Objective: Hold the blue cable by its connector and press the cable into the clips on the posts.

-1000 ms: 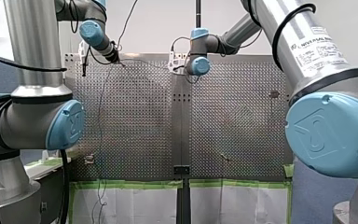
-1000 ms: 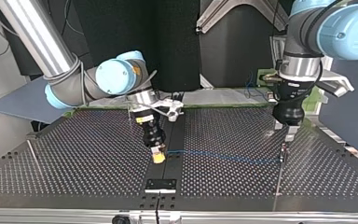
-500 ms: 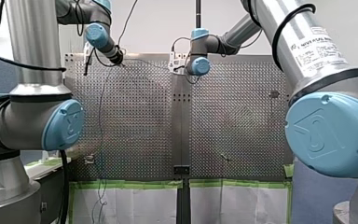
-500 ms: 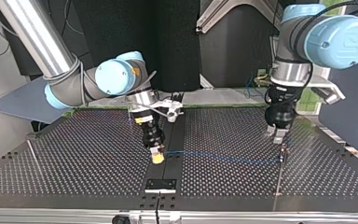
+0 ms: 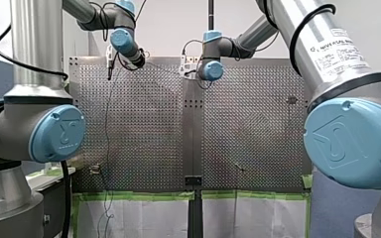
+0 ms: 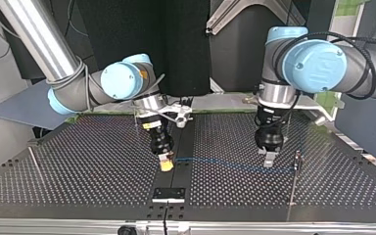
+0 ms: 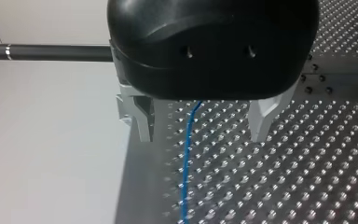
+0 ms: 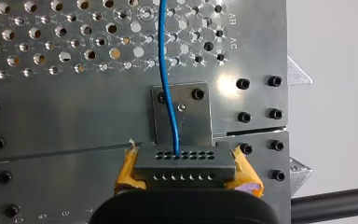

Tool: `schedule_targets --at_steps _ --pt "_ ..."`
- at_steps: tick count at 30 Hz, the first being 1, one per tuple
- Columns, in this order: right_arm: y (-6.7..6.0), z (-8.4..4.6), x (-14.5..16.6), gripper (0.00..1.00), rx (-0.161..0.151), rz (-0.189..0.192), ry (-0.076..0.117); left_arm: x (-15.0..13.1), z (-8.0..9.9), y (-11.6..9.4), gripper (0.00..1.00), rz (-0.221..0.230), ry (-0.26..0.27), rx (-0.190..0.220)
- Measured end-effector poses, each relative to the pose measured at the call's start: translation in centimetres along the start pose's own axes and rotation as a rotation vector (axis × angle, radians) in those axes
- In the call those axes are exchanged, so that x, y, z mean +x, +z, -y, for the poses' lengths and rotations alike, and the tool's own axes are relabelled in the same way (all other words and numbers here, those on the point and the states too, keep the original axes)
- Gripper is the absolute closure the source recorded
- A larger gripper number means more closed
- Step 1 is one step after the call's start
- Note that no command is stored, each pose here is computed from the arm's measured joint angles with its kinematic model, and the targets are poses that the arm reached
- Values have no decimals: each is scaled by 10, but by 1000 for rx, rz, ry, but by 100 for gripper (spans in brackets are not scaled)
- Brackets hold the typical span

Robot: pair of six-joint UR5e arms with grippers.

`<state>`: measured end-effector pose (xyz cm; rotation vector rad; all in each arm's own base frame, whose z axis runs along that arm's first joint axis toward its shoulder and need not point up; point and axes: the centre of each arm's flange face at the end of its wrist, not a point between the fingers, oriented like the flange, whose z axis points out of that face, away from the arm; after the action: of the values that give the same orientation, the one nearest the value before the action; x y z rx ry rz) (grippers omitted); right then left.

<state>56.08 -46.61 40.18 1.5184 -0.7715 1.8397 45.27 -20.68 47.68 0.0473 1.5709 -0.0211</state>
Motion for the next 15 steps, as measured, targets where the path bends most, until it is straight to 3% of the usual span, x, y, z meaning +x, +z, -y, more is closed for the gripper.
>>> schedule_targets --at_steps 7,15 --pt "0 -2 0 100 -2 0 0 21 24 6 0 -25 -9 -8" --pt "0 -2 -1 100 -3 1 -3 23 12 10 0 -25 -14 -93"
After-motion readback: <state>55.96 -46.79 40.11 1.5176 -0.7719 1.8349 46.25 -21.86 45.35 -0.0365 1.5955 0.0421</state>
